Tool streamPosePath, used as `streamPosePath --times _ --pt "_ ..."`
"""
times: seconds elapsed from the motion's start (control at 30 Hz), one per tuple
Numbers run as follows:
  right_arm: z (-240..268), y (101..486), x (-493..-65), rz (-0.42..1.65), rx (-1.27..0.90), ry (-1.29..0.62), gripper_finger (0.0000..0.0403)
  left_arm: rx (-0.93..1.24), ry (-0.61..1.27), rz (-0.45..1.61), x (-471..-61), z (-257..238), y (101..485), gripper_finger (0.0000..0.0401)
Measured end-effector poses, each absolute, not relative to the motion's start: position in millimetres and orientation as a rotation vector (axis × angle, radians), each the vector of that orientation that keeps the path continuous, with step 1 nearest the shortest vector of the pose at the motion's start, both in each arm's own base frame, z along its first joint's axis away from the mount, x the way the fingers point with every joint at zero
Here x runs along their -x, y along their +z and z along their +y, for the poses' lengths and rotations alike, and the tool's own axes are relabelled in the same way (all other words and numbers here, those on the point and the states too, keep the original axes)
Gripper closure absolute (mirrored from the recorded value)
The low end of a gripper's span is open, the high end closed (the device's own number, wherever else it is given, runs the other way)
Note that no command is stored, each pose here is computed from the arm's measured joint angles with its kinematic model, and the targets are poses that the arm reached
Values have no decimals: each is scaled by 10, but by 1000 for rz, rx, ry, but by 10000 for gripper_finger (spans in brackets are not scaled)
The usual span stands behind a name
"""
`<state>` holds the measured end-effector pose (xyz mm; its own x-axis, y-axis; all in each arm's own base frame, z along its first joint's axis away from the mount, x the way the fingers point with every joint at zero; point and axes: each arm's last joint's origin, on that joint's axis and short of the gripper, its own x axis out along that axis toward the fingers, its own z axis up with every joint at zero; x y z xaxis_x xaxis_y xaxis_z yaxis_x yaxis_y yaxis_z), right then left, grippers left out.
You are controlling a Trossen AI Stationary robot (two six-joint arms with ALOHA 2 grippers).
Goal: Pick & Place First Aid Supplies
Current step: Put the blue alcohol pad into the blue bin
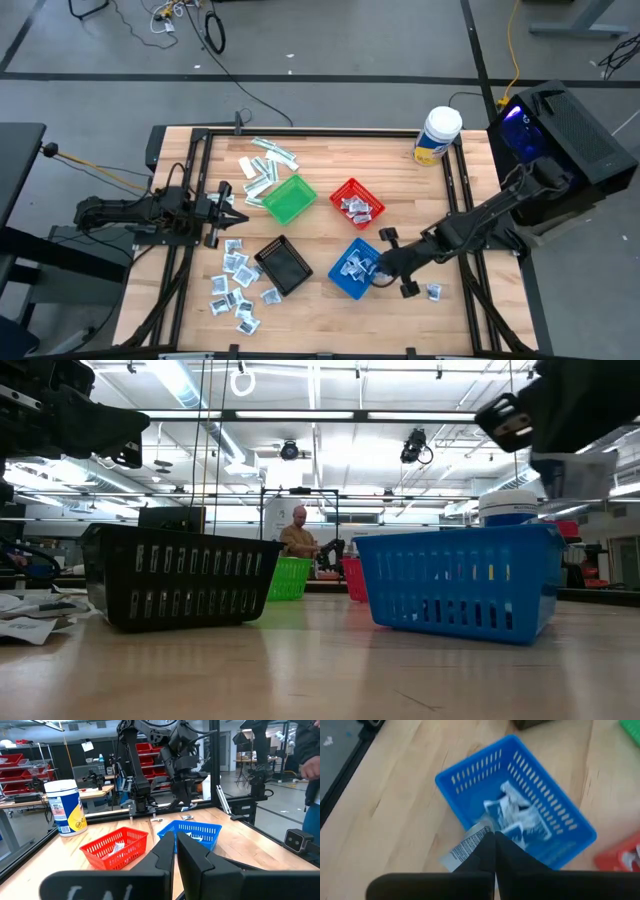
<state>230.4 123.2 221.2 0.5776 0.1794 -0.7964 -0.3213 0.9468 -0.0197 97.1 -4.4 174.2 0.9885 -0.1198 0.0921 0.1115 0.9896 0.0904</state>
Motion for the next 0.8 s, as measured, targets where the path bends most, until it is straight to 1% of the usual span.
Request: streamPosePath --times 0.4,0.8 --pt "1328 1992 -2552 873 134 292 403 -85 -116 -98 -970 -44 1743 376" --pt "1358 2044 -2651 763 89 294 403 -85 -116 -98 -970 -44 1743 376"
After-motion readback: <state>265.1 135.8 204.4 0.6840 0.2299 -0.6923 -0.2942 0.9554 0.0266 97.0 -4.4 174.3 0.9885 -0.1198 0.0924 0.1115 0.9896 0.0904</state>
